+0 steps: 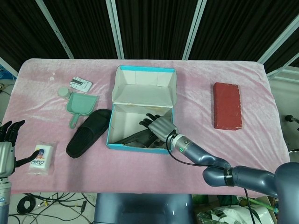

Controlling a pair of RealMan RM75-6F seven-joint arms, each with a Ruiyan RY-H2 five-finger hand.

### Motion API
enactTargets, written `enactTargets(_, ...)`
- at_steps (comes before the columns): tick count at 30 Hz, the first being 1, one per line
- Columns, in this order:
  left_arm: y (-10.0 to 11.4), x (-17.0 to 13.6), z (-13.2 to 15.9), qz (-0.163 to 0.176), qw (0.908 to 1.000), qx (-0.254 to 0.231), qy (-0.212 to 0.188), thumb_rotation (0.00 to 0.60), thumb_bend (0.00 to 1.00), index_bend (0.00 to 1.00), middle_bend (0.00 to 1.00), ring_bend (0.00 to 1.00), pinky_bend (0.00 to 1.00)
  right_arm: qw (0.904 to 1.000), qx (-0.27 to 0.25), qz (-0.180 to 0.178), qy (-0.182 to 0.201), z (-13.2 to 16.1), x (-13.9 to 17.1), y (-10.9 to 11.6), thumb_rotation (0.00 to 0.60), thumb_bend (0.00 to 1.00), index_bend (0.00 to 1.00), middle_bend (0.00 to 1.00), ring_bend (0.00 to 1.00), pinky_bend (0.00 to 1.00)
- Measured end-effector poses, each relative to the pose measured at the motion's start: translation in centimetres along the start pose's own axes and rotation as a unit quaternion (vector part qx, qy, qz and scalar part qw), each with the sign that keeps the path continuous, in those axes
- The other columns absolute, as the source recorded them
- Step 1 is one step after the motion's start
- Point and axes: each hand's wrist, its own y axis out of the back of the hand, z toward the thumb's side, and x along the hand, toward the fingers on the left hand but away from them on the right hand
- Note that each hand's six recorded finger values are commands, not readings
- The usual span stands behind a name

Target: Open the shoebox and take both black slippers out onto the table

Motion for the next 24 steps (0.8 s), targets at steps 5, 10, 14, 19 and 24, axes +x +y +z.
enactTargets(5,-0.3,-0.2,-0.4,-0.004,1.0,-0.004,0.007,0.6,0.0,0.13,0.17,0.06,0.13,0.9998,0.011,0.014,-0.001,-0.1,-0.3,-1.0,0.6,0.17,0.28,0.22,0.03,0.21)
enactTargets(10,-0.5,-0.4,-0.4,-0.01,0.9999,-0.005,0.007,0.6,0.0,0.13,0.17,0.06,0.14,0.9997,0.013,0.02,-0.003,-0.1,-1.0,-1.7,0.6,0.37,0.56,0.42,0.17,0.23)
enactTargets(14,-0.8,-0.6,-0.6,-0.015,0.9998,-0.007,0.009,0.6,0.0,0.13,0.17,0.06,0.14,0.9999,-0.001,0.011,-0.002,-0.2,-1.1,-1.8,0.6,0.48,0.67,0.49,0.23,0.25)
enactTargets(19,-0.9,-0.6,-0.9,-0.017,0.9996,-0.011,0.017,0.6,0.0,0.13,0.17,0.06,0.14,0.9992,-0.033,-0.021,0.01,-0.2,-0.5,-0.8,0.6,0.5,0.69,0.51,0.24,0.25)
enactTargets(24,-0.9,-0.9,-0.5,-0.018,0.9996,-0.016,0.013,0.6,0.0,0.12,0.16,0.06,0.14,0.9944,-0.076,-0.068,0.029,-0.8,1.4,1.3,0.6,0.5,0.72,0.53,0.26,0.26)
